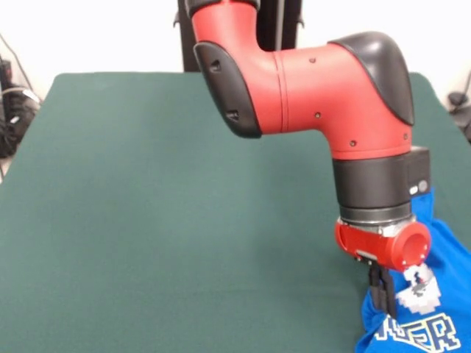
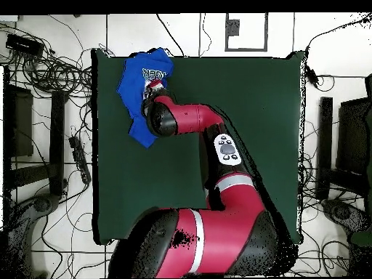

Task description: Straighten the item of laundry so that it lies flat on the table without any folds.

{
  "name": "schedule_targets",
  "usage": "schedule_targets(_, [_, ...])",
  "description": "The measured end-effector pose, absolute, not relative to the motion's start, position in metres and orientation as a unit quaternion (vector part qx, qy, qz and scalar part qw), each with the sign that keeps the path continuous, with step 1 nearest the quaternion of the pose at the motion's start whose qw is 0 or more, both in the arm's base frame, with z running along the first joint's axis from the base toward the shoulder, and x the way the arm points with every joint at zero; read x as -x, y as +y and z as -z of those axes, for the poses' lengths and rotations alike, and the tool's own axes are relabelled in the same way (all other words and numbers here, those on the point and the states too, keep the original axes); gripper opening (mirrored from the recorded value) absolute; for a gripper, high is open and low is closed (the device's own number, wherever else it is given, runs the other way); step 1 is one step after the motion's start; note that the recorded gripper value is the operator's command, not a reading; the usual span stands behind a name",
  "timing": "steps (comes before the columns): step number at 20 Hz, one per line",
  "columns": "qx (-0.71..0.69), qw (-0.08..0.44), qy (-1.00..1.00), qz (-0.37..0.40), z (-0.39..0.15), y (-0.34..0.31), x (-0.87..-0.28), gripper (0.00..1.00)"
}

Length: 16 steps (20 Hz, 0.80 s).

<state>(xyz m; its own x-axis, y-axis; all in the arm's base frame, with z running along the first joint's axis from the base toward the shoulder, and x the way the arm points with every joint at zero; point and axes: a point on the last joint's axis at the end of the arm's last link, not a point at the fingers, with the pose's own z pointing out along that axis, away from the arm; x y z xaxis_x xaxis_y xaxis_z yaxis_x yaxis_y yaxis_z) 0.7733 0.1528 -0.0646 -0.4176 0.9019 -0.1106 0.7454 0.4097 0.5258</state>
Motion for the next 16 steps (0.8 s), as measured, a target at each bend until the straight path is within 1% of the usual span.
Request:
schedule_targets(7, [-0.502,0.195,0.818,-0.201,0.064,0.156,-0.774,0.00])
schedule_targets(11, [-0.505,0.188,0.819,-0.196,0.059,0.155,-0.774,0.00])
schedule_targets(16, [-0.509,0.171,0.824,-0.181,0.028,0.147,-0.776,0.00])
